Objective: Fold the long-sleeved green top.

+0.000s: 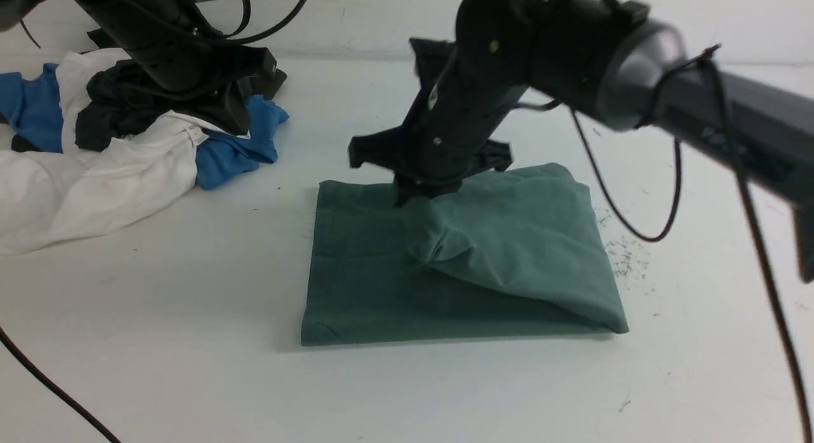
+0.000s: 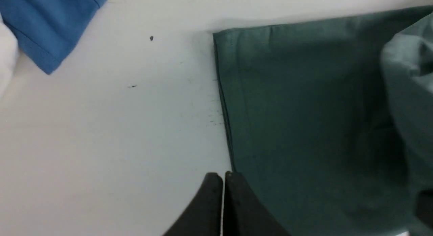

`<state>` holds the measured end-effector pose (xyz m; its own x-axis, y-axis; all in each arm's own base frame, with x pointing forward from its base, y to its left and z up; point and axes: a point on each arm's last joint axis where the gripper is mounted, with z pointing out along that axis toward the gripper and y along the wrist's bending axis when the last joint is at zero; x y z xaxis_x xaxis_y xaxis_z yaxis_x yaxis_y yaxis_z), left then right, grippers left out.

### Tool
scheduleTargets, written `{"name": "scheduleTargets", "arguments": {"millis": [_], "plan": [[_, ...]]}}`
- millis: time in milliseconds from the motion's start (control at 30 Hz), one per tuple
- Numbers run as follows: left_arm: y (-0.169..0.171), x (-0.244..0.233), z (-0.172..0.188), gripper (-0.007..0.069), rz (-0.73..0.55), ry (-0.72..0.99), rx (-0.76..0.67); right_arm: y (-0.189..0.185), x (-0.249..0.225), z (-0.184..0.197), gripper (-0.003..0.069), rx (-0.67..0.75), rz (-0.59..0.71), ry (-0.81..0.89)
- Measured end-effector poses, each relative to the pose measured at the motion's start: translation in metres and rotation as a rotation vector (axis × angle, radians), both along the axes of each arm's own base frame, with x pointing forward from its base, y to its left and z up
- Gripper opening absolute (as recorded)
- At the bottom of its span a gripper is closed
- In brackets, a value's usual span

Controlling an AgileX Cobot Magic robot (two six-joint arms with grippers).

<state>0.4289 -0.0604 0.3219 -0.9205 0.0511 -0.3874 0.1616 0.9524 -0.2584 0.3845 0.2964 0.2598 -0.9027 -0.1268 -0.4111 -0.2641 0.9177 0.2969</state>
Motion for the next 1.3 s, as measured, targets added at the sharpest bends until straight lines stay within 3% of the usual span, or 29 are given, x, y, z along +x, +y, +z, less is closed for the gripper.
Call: {"name": "scheduleTargets", "arguments": {"millis": [200,400,467,533,633,733,800,833,900,933,1000,1033,1067,1100,1200,1300], "plan": [[0.0,-0.003,0.005,-0.0004,-0.001,-0.011,-0.001,0.027,0.005,-0.045,0.0103,0.106,-0.018,0.076],[0.0,-0.003,0.004,-0.0004,-0.004,-0.007,0.001,0.034,0.006,-0.057,0.0279,0.165,-0.036,0.122],[0.001,-0.003,0.004,-0.0004,-0.004,-0.007,0.011,0.037,0.007,-0.045,0.0398,0.192,-0.008,0.105],[0.003,-0.003,0.003,-0.0004,-0.003,-0.009,0.03,0.037,0.005,-0.027,0.0456,0.196,0.043,0.076],[0.005,-0.002,0.003,-0.0004,-0.001,-0.012,0.063,0.034,0.002,0.005,0.0506,0.158,0.156,0.007],[0.006,-0.002,0.002,-0.0004,0.0,-0.012,0.067,0.029,0.0,0.021,0.0506,0.093,0.216,-0.03],[0.005,-0.002,0.003,-0.0004,-0.001,-0.011,0.061,0.017,0.003,0.034,0.0462,-0.052,0.242,-0.114],[0.005,-0.002,0.003,-0.0004,-0.001,-0.011,0.06,0.017,0.003,0.035,0.0456,-0.053,0.243,-0.114],[0.001,-0.003,0.002,-0.0004,-0.005,-0.005,0.025,0.001,0.008,0.038,0.0336,-0.177,0.225,-0.167],[0.001,-0.003,0.002,-0.0004,-0.006,-0.002,0.021,-0.001,0.007,0.04,0.0324,-0.18,0.223,-0.17],[-0.004,-0.005,-0.006,-0.0004,-0.015,0.026,0.007,-0.016,0.005,0.039,0.0157,-0.217,0.206,-0.149],[-0.005,-0.006,-0.008,-0.0004,-0.017,0.033,0.007,-0.017,0.005,0.039,0.0157,-0.22,0.206,-0.147],[-0.009,-0.008,-0.016,-0.0004,-0.027,0.063,0.01,-0.03,0.003,0.035,0.0064,-0.243,0.194,-0.118],[-0.013,-0.01,-0.026,-0.0004,-0.036,0.094,0.013,-0.041,0.002,0.033,0.0027,-0.257,0.184,-0.097],[-0.022,-0.012,-0.048,0.0003,-0.058,0.165,0.022,-0.067,0.003,0.029,-0.0005,-0.27,0.145,-0.05],[-0.032,-0.009,-0.074,0.0056,-0.08,0.228,0.028,-0.104,0.008,0.02,-0.0013,-0.258,0.072,0.026]]}}
